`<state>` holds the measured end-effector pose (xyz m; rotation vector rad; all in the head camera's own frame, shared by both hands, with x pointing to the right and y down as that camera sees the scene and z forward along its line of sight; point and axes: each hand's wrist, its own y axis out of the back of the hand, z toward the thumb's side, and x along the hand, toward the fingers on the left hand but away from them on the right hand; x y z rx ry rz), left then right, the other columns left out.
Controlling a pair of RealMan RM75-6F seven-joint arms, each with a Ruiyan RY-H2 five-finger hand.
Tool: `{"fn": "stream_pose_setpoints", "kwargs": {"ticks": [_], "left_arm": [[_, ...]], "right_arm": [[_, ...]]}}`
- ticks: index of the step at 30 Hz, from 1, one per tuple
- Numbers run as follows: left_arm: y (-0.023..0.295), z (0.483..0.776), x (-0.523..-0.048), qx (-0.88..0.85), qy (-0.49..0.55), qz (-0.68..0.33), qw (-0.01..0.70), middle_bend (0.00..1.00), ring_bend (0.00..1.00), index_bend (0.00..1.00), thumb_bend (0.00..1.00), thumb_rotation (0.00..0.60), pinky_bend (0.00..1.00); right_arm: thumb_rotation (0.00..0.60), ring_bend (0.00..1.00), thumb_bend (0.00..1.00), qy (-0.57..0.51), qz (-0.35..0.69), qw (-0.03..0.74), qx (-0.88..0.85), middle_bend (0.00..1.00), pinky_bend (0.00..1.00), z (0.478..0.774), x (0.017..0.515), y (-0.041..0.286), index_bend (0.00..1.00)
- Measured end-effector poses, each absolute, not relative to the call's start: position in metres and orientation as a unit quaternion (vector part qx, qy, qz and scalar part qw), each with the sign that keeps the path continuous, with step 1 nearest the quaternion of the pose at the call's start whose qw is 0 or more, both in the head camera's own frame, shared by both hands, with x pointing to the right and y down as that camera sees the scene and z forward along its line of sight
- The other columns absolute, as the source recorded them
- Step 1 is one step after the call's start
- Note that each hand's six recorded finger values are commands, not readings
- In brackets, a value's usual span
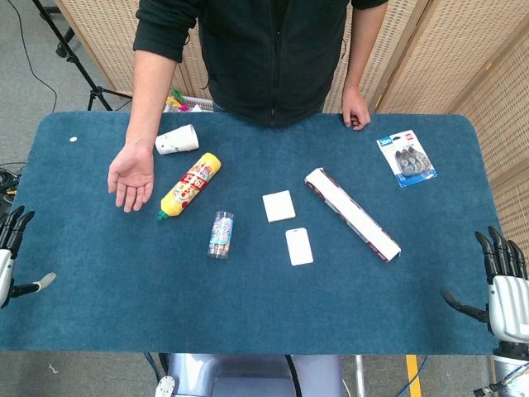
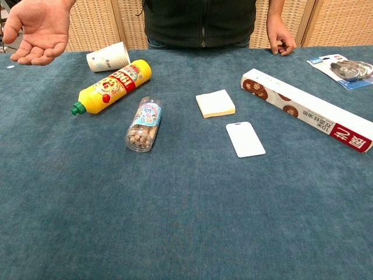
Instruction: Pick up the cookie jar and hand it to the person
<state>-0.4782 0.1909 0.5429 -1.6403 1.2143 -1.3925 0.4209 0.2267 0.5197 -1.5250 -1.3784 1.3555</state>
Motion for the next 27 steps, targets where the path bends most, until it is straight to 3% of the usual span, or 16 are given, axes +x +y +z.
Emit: {"fn": "stream_pose_setpoints", "kwargs": {"ticks": [15,21,27], "left_arm": [[0.191,0.547,-0.457,-0.647,0.433,-0.509,0.368,0.00,0.00,0.00,0.00,0.600,0.00],[0.178,0.559,-0.409,-0.689,0.341,-0.436,0.468,0.00,0.00,0.00,0.00,0.600,0.00],[0.155,0.586,-0.334,-0.683,0.185,-0.318,0.632,0.00,0.00,0.00,0.00,0.600,0.00]], "right_arm": [[0.600,0.00,0.00,-0.513,0.539,0.395,-0.538,0.00,0.00,0.513,0.422,0.226,0.00],[0.600,0.00,0.00,-0.510,0.545,0.403,-0.529,0.00,0.00,0.515,0.420,0.226,0.00],[0.600,0.00,0.00,-0.515,0.548,0.395,-0.527,0.00,0.00,0.515,0.423,0.224,0.00]]}}
